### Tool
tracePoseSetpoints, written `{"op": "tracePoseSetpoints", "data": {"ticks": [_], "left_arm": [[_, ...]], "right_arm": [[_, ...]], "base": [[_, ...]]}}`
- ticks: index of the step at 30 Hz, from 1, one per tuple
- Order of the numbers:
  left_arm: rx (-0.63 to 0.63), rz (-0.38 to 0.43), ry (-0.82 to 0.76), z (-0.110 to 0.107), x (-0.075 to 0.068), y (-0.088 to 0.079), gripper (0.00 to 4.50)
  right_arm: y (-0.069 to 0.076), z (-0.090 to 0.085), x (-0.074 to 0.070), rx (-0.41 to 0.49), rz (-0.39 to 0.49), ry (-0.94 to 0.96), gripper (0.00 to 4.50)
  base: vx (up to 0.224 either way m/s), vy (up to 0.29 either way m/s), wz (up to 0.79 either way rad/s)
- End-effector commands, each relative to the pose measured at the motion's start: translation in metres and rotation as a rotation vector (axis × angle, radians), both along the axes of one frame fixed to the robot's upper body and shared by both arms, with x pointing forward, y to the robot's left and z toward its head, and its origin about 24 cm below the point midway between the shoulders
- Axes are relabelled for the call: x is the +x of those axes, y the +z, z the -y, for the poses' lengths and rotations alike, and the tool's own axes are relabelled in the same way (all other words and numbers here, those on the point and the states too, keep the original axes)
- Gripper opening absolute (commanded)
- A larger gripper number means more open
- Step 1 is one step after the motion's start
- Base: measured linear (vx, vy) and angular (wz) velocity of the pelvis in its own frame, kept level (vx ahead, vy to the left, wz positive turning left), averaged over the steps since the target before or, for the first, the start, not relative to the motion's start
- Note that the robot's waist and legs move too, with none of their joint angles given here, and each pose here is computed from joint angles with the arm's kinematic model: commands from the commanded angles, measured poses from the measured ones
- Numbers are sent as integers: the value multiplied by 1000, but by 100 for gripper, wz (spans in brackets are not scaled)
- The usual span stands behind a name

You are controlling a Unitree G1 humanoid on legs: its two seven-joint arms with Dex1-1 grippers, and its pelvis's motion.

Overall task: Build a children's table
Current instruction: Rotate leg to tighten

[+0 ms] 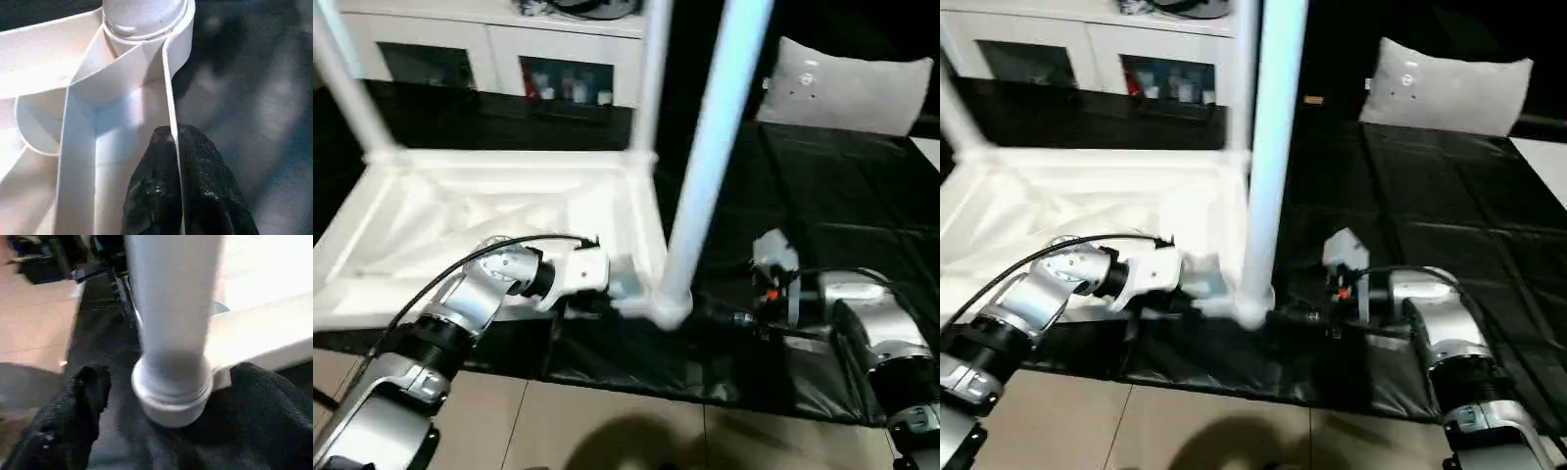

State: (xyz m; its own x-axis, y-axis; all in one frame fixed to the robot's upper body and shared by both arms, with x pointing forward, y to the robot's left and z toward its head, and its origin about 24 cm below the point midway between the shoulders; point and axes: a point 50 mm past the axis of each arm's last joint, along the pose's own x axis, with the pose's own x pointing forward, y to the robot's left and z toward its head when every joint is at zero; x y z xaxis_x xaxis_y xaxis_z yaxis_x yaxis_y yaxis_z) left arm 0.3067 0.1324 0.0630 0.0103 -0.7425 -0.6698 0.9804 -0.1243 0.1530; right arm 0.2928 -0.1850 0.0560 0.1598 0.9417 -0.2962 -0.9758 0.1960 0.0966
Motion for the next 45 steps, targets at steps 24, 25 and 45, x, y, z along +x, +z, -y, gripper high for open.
{"op": "tracePoseSetpoints", "data": {"ticks": [24, 25, 45], "left_arm": [[1, -115, -205, 16, -19, -5, 0], [-2, -117, -193, 16, -19, -5, 0], [-195, -29, 501, 67, 16, 0, 0]], "right_arm": [[-6, -32, -14, 157, -171, 175, 214], [-6, -33, -14, 162, -169, 170, 211], [-15, -81, 39, 70, 9, -835, 249]], "base": [[0, 0, 0], [0, 0, 0], [0, 0, 0]]}}
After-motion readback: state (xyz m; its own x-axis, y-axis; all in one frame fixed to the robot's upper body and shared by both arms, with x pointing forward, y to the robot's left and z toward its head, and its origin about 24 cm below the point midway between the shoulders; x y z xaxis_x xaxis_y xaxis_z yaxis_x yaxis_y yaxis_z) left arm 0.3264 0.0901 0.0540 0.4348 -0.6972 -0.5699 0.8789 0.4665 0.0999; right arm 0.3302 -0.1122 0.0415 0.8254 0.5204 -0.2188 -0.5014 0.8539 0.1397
